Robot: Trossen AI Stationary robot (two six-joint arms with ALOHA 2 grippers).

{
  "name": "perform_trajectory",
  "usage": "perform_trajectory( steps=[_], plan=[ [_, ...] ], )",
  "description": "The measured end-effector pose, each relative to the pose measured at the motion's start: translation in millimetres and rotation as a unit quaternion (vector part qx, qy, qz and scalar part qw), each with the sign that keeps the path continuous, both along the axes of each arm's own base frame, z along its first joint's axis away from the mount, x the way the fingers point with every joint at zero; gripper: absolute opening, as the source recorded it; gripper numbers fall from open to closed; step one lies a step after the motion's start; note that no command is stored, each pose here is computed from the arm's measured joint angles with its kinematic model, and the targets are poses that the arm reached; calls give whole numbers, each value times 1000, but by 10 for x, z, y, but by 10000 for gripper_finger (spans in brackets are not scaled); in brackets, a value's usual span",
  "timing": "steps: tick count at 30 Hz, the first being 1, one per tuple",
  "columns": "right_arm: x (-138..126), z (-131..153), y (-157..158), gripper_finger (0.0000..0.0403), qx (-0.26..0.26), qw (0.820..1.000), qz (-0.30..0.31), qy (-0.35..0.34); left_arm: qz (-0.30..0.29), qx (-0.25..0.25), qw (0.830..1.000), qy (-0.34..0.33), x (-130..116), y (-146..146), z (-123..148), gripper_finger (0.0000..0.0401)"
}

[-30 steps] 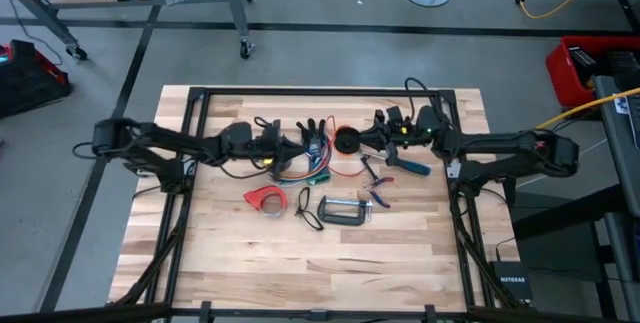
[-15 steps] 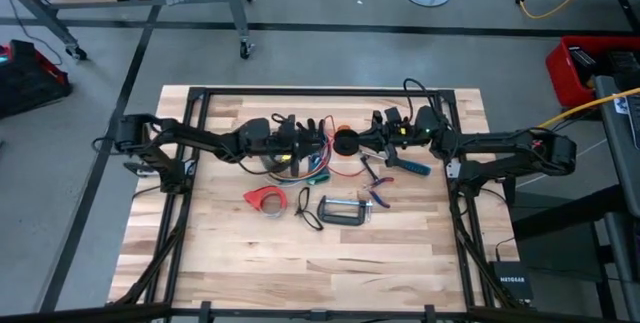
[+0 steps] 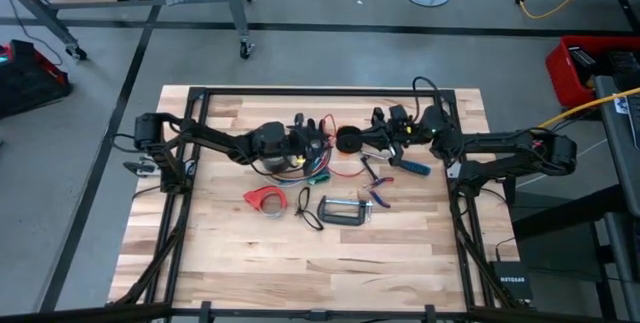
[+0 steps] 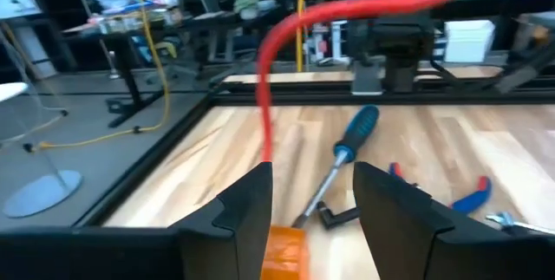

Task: Coil cords
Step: Coil the red wire

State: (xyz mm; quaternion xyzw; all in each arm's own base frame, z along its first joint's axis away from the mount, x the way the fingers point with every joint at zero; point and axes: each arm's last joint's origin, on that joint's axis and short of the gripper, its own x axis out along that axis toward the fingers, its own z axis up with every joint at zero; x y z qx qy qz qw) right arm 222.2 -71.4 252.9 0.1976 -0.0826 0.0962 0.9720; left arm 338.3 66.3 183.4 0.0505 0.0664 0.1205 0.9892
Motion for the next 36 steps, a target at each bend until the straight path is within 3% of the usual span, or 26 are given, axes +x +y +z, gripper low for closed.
perform_trajectory(
  steps=[16,26,36],
  plan=[
    [18,49,93,5,15,1000,15,-23,1,49,999,-23,3,10,68,148],
    [74,91,223,5,25,999,2,-33,-33,48,998,-26,19,-72,70,148],
    [153,256,281,5,-2,998,11,-54,-31,48,998,-24,18,-67,66,148]
  ],
)
